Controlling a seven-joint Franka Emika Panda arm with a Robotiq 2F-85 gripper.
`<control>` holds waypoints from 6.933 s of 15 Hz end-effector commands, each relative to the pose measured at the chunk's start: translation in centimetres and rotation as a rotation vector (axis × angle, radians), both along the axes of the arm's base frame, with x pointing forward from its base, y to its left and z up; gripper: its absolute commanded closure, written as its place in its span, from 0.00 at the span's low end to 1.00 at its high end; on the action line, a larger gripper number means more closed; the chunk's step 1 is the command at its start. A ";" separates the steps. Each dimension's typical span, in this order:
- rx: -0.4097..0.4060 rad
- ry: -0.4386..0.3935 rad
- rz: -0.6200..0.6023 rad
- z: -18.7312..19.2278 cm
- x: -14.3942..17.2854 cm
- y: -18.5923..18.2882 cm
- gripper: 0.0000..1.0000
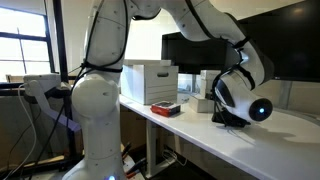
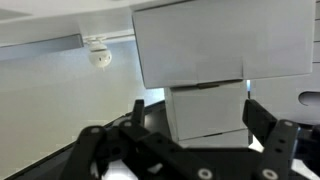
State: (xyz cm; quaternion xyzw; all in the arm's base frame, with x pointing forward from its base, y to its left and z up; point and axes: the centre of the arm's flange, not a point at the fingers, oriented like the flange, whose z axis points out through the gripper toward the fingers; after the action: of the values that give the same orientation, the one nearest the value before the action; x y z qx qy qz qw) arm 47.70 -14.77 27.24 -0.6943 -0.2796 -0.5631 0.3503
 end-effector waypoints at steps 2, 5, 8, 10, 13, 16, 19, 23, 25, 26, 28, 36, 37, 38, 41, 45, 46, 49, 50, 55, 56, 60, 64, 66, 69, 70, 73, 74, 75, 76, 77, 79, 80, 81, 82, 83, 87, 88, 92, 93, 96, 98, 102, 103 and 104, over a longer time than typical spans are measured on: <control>-0.100 0.050 -0.166 1.1 -1.7 0.9 0.00; -0.146 0.068 -0.211 1.5 -1.8 1.4 0.00; -0.158 0.086 -0.230 1.4 -2.2 1.9 0.00; -0.159 0.092 -0.242 1.3 -2.8 1.8 0.00; -0.157 0.093 -0.260 1.3 -3.9 1.5 0.00; -0.142 0.076 -0.263 1.6 -4.7 1.7 0.00; -0.130 0.075 -0.260 1.7 -5.2 2.3 0.00; -0.118 0.067 -0.262 1.9 -5.5 3.1 0.00; -0.112 0.060 -0.259 2.0 -5.4 3.4 0.00; -0.111 0.055 -0.256 2.1 -5.3 3.6 0.00; -0.113 0.043 -0.242 2.4 -5.0 4.1 0.00; -0.114 -0.030 -0.171 3.1 -4.7 5.6 0.00; -0.115 -0.033 -0.167 3.1 -4.7 5.7 0.00; -0.113 -0.036 -0.163 3.1 -4.6 5.8 0.00; -0.113 -0.044 -0.153 3.1 -4.3 6.0 0.00; -0.113 -0.054 -0.140 3.2 -3.9 6.3 0.00; -0.114 -0.055 -0.138 3.2 -3.8 6.3 0.00; -0.117 -0.055 -0.134 3.1 -3.7 6.3 0.00; -0.118 -0.055 -0.134 3.2 -3.6 6.3 0.00; -0.125 -0.051 -0.144 3.3 -3.6 5.8 0.00; -0.126 -0.052 -0.144 3.3 -3.6 5.8 0.00; -0.131 -0.054 -0.145 3.3 -3.4 5.5 0.00; -0.137 -0.058 -0.144 3.5 -3.1 5.1 0.00; -0.140 -0.060 -0.140 3.5 -3.0 5.1 0.00; -0.142 -0.063 -0.131 3.5 -2.7 5.0 0.00; -0.144 -0.064 -0.127 3.4 -2.6 5.0 0.00; -0.153 -0.069 -0.121 3.5 -2.2 4.8 0.00; -0.156 -0.071 -0.119 3.5 -2.1 4.6 0.00; -0.162 -0.073 -0.116 3.5 -2.0 4.5 0.00; -0.165 -0.075 -0.113 3.5 -1.9 4.4 0.00; -0.169 -0.076 -0.112 3.5 -1.7 4.4 0.00; -0.173 -0.078 -0.109 3.5 -1.4 4.2 0.00; -0.175 -0.079 -0.108 3.5 -1.3 4.1 0.00; -0.176 -0.079 -0.108 3.5 -1.2 4.0 0.00; -0.178 -0.080 -0.106 3.4 -1.1 4.0 0.00; -0.180 -0.080 -0.105 3.4 -0.9 3.9 0.00; -0.187 -0.085 -0.092 3.4 -0.4 3.9 0.00; -0.186 -0.089 -0.086 3.4 -0.3 3.9 0.00; -0.184 -0.113 -0.055 3.4 0.2 3.8 0.00; -0.179 -0.119 -0.048 3.3 0.2 3.8 0.00; -0.160 -0.141 -0.029 3.0 0.3 3.6 0.00; -0.148 -0.148 -0.020 2.7 0.2 3.4 0.00; -0.139 -0.150 0.008 2.2 0.2 3.1 0.00; -0.136 -0.150 0.013 2.2 0.3 3.2 0.00; -0.134 -0.151 0.015 2.2 0.4 3.3 0.00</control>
State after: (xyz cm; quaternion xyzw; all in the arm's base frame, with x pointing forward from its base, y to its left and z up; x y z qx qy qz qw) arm 47.79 -11.03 29.81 -0.6838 -0.3288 -0.5845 0.2874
